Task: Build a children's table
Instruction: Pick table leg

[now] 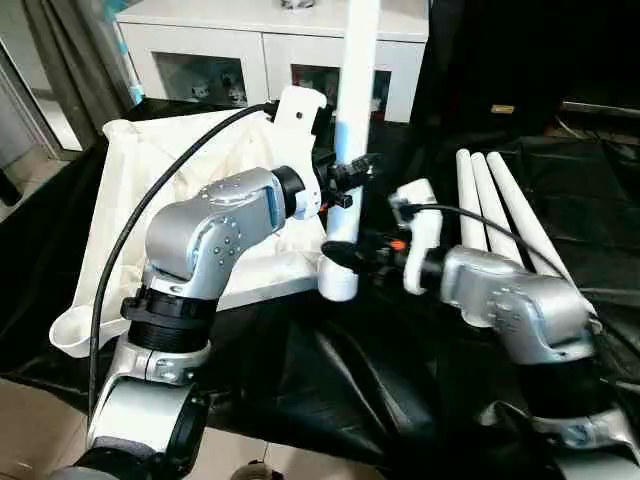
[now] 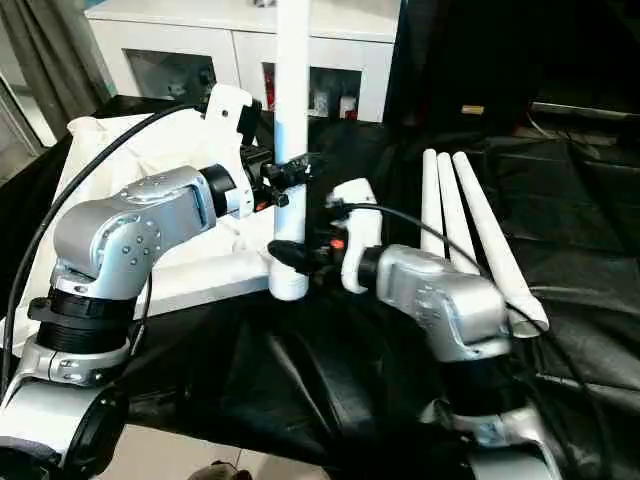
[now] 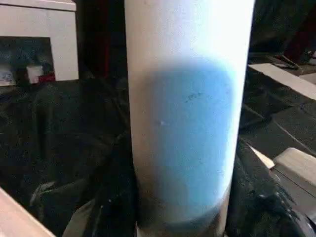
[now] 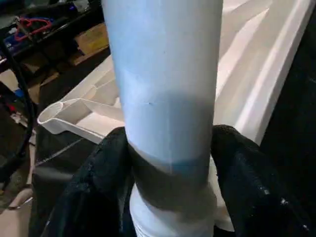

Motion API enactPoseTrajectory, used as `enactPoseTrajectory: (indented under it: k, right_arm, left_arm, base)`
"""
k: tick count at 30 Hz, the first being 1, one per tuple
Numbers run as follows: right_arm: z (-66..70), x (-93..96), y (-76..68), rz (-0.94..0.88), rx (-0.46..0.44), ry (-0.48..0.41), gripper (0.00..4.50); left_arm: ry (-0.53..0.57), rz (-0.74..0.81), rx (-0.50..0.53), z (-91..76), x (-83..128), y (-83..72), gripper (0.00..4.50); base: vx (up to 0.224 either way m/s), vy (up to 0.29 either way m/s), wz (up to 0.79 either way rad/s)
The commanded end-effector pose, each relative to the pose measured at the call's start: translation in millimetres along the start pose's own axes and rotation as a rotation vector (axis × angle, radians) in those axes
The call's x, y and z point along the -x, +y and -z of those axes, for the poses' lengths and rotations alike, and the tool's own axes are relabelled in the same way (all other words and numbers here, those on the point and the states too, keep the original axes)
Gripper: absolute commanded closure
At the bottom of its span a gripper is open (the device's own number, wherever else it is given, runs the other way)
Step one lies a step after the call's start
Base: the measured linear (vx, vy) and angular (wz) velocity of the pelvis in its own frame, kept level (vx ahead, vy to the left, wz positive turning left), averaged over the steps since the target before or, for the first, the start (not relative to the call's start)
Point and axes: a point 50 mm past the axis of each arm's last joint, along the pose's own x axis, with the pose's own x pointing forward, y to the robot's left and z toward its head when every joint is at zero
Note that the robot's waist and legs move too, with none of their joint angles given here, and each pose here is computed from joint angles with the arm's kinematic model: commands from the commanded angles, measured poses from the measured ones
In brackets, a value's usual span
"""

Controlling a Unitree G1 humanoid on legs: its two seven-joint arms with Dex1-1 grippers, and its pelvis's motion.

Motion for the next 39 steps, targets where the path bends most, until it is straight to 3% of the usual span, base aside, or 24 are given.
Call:
enactPoseTrajectory:
  k: [1,11,13,16,18,22,27,28,39]
  right_arm:
    - [-3.1,-1.0,-3.3,0.034,0.024,-0.004,2.29]
    - [-6.2,6.7,8.1,-0.121,0.027,-0.055,2.59]
    - [-6.9,11.4,11.5,-0.173,0.032,-0.062,2.60]
    - [-7.0,21.4,14.7,-0.260,0.045,-0.071,2.61]
    - [-6.8,26.7,15.7,-0.301,0.049,-0.072,2.62]
    - [-8.1,33.8,15.6,-0.352,0.063,-0.071,2.62]
    - [-9.1,42.0,14.3,-0.396,0.085,-0.053,2.62]
    - [-9.5,43.3,13.7,-0.398,0.089,-0.048,2.62]
    - [-8.3,50.3,13.2,-0.430,0.107,-0.019,2.63]
  left_arm:
    - [-0.010,0.007,-0.024,-6.2,2.3,-4.3,2.65]
    - [-0.043,0.029,0.043,-7.6,6.6,-2.0,2.65]
    - [-0.058,0.052,0.062,-8.8,8.7,-0.6,2.09]
    - [-0.111,0.168,0.142,-11.5,14.8,-1.9,1.88]
    - [-0.123,0.240,0.182,-11.8,19.2,-1.9,1.51]
    - [-0.101,0.538,0.151,-8.4,36.7,-14.9,1.46]
    - [-0.057,0.652,0.114,-3.2,45.7,-13.5,1.46]
    - [-0.048,0.667,0.117,-2.6,47.1,-12.7,1.75]
    - [-0.091,0.581,0.190,-6.7,37.3,3.4,2.55]
  base:
    - [0.000,0.000,0.00]
    - [0.000,0.000,0.00]
    - [0.000,0.000,0.00]
    - [0.000,0.000,0.00]
    - [0.000,0.000,0.00]
    - [0.000,0.000,0.00]
    - [0.000,0.000,0.00]
    - [0.000,0.000,0.00]
    - [0.000,0.000,0.00]
